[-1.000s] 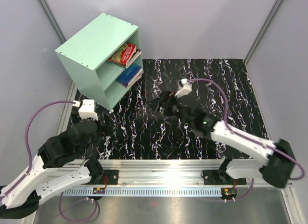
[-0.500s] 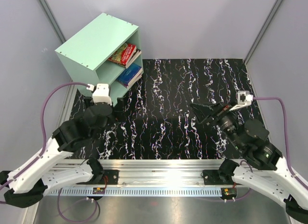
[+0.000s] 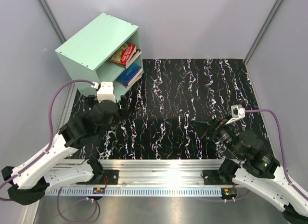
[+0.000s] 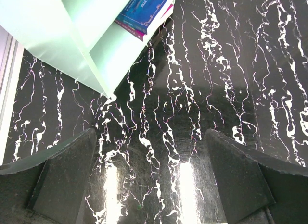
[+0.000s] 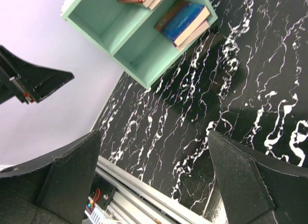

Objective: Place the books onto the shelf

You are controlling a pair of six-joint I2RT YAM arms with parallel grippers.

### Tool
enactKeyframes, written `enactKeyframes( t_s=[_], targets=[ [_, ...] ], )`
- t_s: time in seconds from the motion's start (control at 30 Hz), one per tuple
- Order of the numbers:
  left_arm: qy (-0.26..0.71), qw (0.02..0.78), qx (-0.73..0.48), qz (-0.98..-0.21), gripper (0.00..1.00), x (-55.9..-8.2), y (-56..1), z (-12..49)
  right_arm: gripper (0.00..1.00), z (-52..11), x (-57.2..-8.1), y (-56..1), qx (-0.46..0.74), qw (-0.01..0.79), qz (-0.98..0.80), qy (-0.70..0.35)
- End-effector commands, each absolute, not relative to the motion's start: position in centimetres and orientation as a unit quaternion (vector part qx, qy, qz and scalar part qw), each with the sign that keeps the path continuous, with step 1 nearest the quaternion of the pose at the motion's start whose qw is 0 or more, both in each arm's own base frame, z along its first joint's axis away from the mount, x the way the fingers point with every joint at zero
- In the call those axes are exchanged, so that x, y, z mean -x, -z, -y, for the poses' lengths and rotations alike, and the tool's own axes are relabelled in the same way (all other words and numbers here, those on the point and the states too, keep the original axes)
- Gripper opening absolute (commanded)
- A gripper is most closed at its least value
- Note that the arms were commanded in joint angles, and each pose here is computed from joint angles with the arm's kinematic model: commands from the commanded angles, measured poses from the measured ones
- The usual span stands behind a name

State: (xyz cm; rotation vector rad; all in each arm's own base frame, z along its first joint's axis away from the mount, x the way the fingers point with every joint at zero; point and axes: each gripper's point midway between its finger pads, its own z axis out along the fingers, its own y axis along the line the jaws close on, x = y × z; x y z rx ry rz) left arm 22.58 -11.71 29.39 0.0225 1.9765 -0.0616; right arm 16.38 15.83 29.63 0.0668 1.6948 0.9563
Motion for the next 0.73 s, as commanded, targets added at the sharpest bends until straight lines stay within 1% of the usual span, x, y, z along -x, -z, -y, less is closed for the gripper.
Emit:
enactKeyframes(
  t_s=[0.0,0.4,0.57,0.7],
  targets=[
    [0.032,0.576,0.016,-0.817,0.99,-23.6,-30.7,12.0,1.0,-16.4,-15.9,-30.0,-0.022,0.556,-0.712,-0.428],
    [0.022,0.57,0.019,-0.821,0.99,-25.4,-29.8,12.0,1.0,-16.9,-16.4,-29.6,-0.02,0.557,-0.715,-0.423],
    [0.01,0.57,0.026,-0.821,0.99,-26.1,-29.5,11.0,1.0,-17.3,-16.6,-29.3,-0.017,0.558,-0.711,-0.428],
    [-0.017,0.578,0.041,-0.815,0.99,-27.0,-29.1,9.7,1.0,-17.4,-17.1,-28.4,-0.023,0.547,-0.733,-0.404]
  ],
)
